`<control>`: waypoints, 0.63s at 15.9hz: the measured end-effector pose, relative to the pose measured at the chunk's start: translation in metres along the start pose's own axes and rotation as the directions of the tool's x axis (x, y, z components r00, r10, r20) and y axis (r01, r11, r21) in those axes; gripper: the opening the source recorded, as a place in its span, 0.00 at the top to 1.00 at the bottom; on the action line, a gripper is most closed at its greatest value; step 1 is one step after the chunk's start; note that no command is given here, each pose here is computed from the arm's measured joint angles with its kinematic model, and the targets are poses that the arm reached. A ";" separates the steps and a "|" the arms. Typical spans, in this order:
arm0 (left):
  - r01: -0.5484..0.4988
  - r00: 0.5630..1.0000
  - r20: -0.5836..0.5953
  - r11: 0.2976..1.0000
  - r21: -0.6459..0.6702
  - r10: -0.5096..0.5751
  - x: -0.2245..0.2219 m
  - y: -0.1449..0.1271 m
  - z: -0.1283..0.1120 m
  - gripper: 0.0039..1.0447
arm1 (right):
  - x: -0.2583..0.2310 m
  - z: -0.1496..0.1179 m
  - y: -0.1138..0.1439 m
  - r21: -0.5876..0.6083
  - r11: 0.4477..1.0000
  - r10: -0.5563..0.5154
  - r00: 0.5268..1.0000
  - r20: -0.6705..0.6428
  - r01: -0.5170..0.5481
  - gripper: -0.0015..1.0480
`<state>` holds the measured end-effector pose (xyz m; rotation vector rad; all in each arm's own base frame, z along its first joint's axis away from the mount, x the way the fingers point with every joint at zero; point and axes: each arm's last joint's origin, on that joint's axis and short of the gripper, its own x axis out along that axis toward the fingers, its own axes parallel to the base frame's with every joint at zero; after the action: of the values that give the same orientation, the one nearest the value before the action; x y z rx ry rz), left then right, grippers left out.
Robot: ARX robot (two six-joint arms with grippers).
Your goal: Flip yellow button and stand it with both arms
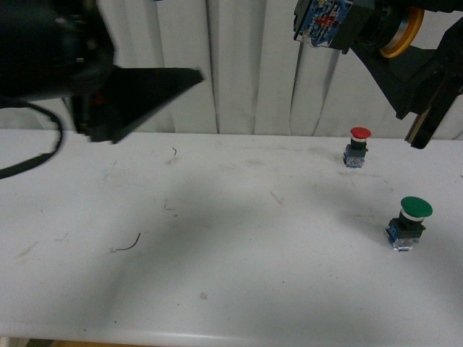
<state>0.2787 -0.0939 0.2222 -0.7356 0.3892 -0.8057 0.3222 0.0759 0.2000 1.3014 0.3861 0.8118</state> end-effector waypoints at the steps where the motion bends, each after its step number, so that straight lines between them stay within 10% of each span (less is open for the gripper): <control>1: -0.096 0.995 0.027 0.995 0.024 0.095 -0.020 0.004 0.005 0.06 | 0.000 0.002 0.001 -0.005 1.000 0.004 1.000 0.006 -0.004 0.69; 8: -0.398 0.914 0.285 0.775 0.491 0.289 -0.138 -0.068 0.017 0.06 | 0.000 0.010 0.003 -0.039 0.999 0.011 1.000 0.026 -0.010 0.69; 10: -0.570 0.812 0.475 0.638 0.517 0.339 -0.154 -0.081 0.016 0.16 | 0.000 0.010 0.003 -0.046 0.999 0.011 1.000 0.024 -0.010 0.69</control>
<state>0.1481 -0.0070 0.2986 -0.0847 -0.0382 -0.2569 0.3279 0.0692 0.2053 1.2701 0.3394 0.8086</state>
